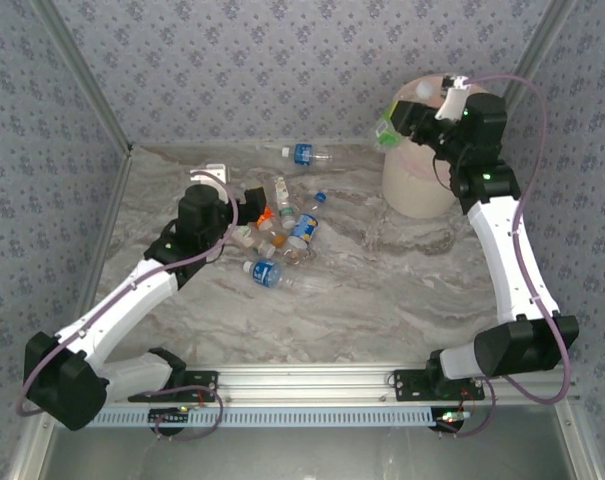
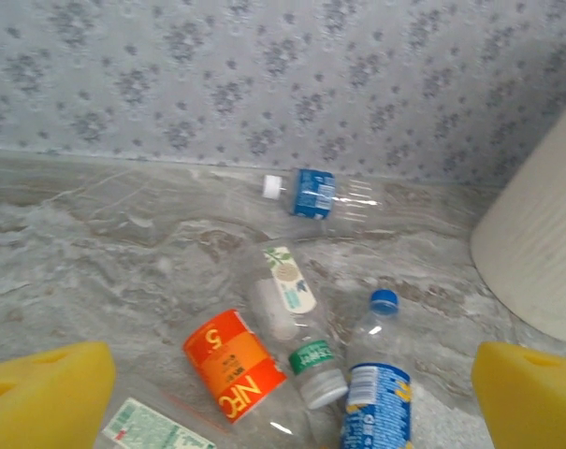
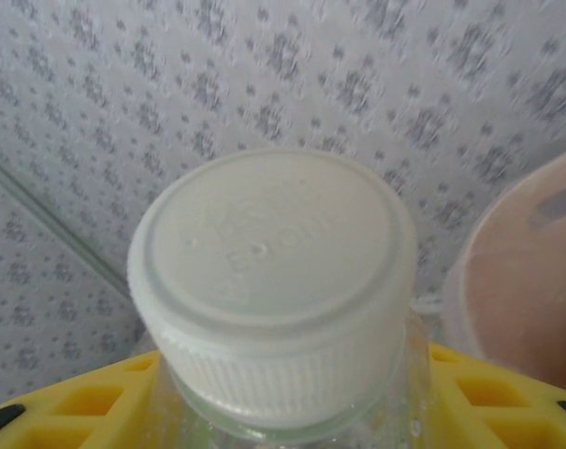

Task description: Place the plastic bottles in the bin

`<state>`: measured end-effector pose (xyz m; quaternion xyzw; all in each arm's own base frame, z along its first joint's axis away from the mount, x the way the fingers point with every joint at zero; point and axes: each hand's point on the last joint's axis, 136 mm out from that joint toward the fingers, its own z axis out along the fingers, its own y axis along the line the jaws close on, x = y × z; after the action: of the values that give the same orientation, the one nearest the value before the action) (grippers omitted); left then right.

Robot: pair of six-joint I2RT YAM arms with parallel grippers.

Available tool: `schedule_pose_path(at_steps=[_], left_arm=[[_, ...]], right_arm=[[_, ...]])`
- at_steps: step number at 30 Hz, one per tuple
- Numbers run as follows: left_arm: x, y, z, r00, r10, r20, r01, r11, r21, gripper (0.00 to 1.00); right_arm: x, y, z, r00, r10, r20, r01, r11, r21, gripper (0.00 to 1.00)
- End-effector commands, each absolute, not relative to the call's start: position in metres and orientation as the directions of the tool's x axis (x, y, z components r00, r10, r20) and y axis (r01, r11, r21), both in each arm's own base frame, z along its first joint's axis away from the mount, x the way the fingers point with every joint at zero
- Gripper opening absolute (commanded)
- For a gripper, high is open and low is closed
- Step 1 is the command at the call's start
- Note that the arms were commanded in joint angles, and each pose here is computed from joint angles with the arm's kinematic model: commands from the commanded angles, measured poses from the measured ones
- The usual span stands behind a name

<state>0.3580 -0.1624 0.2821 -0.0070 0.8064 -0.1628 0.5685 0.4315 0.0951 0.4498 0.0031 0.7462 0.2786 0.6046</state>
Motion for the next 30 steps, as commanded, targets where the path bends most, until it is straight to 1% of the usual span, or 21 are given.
schedule_pose_path(at_steps=[1, 6, 10, 15, 21, 25, 30], left_arm=[[0.356, -0.14, 0.287, -0.311, -0.258, -0.915, 0.074, 0.953, -0.294, 0.98], [0.352, -0.132, 0.274, -0.329, -0.286, -0.9, 0.034, 0.949, -0.314, 0.98], [0.347, -0.123, 0.272, -0.316, -0.306, -0.898, 0.003, 0.946, -0.323, 0.98], [0.343, -0.114, 0.273, -0.293, -0.32, -0.901, -0.021, 0.944, -0.329, 0.98], [0.342, -0.109, 0.27, -0.293, -0.324, -0.899, -0.035, 0.944, -0.329, 0.98], [0.341, -0.108, 0.27, -0.296, -0.323, -0.899, -0.038, 0.944, -0.326, 0.98], [0.341, -0.107, 0.268, -0.301, -0.318, -0.899, -0.04, 0.946, -0.321, 0.98]], right_arm=[[0.435, 0.067, 0.477, -0.175, 0.314, -0.933, -0.284, 0.891, 0.354, 0.47], [0.453, 0.028, 0.483, -0.137, 0.329, -0.934, -0.183, 0.919, 0.351, 0.47], [0.471, -0.005, 0.477, -0.13, 0.341, -0.931, -0.085, 0.932, 0.353, 0.47], [0.495, -0.032, 0.46, -0.171, 0.344, -0.923, -0.009, 0.936, 0.351, 0.47], [0.525, -0.059, 0.428, -0.243, 0.342, -0.908, 0.099, 0.94, 0.328, 0.47], [0.544, -0.062, 0.405, -0.307, 0.357, -0.882, 0.123, 0.934, 0.335, 0.47], [0.566, -0.046, 0.384, -0.362, 0.41, -0.838, 0.047, 0.905, 0.422, 0.5]])
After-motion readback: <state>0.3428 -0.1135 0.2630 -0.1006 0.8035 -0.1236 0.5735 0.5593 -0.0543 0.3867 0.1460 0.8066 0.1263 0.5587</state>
